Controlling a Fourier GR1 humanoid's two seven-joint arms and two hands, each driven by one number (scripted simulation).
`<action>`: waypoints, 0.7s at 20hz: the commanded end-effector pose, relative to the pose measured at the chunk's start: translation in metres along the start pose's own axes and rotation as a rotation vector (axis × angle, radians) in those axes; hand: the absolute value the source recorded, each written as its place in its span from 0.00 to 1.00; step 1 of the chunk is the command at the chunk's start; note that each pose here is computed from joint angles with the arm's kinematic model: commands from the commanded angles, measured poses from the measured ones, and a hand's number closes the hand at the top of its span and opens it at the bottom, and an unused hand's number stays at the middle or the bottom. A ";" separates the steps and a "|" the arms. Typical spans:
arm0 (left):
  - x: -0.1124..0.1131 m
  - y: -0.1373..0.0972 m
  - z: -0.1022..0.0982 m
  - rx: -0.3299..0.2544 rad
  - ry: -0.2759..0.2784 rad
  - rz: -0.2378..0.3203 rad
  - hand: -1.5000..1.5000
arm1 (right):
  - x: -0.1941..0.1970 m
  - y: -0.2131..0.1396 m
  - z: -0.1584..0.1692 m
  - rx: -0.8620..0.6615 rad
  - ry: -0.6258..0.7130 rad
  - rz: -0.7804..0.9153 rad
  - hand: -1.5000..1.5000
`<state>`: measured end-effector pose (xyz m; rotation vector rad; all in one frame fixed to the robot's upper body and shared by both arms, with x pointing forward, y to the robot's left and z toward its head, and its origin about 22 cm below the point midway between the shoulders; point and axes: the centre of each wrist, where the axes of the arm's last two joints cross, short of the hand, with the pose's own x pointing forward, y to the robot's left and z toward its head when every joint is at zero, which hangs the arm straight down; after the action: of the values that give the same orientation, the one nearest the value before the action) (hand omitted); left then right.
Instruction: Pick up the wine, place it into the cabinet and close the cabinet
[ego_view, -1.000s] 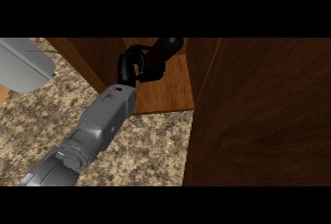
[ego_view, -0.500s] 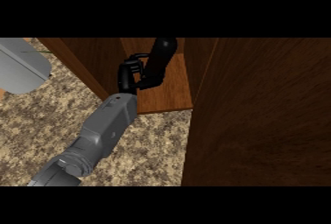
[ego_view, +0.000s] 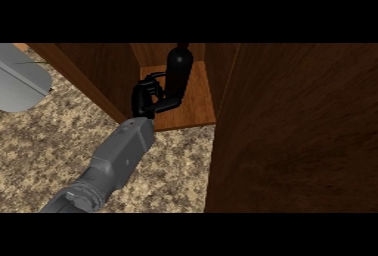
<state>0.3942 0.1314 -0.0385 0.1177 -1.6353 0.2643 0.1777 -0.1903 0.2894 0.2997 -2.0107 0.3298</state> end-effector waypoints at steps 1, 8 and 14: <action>-0.009 0.007 0.007 0.012 0.004 0.023 1.00 | 0.002 0.003 0.005 0.027 0.011 -0.022 0.00; -0.027 0.020 0.020 0.027 0.072 0.026 1.00 | -0.006 0.005 -0.005 0.044 -0.001 -0.042 0.00; -0.033 0.025 0.026 0.038 0.081 -0.003 1.00 | -0.001 0.000 0.008 0.060 0.012 -0.018 0.00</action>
<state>0.3680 0.1464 -0.0737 0.1203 -1.5643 0.3022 0.1786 -0.1861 0.2860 0.3434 -1.9967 0.3587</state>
